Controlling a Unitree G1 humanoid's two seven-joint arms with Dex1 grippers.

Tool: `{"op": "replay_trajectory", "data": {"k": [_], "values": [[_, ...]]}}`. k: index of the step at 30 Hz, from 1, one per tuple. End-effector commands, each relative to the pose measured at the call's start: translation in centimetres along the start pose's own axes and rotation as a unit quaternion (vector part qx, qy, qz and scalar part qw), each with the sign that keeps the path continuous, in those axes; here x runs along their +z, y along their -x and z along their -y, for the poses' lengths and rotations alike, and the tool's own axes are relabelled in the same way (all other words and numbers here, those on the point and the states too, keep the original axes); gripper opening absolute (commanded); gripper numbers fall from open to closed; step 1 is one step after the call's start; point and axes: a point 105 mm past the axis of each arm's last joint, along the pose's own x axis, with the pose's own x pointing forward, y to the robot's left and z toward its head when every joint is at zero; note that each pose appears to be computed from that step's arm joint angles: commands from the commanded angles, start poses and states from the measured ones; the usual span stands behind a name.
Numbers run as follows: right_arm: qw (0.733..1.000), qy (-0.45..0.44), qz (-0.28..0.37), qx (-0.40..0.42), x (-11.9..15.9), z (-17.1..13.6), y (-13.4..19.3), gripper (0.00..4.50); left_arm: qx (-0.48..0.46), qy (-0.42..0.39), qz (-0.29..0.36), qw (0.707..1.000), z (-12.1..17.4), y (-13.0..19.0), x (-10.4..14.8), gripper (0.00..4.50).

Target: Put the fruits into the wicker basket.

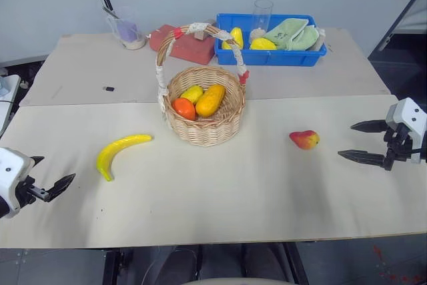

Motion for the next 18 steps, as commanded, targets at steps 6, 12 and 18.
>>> {"op": "replay_trajectory", "data": {"k": [6, 12, 18], "values": [[1.000, 0.019, 0.015, -0.004, 1.02, 0.25, 0.15, 4.47, 0.011, 0.005, 0.023, 1.000, -0.52, 0.34, 0.87, 4.50], [1.000, 0.021, 0.016, -0.002, 1.10, 0.33, 0.03, 4.47, 0.002, -0.003, 0.038, 0.999, -0.35, 0.36, 1.26, 4.50], [1.000, 0.017, 0.013, 0.000, 0.94, 0.28, -0.08, 4.47, 0.001, 0.005, 0.051, 0.999, -0.33, 0.45, 1.49, 4.50]]}}
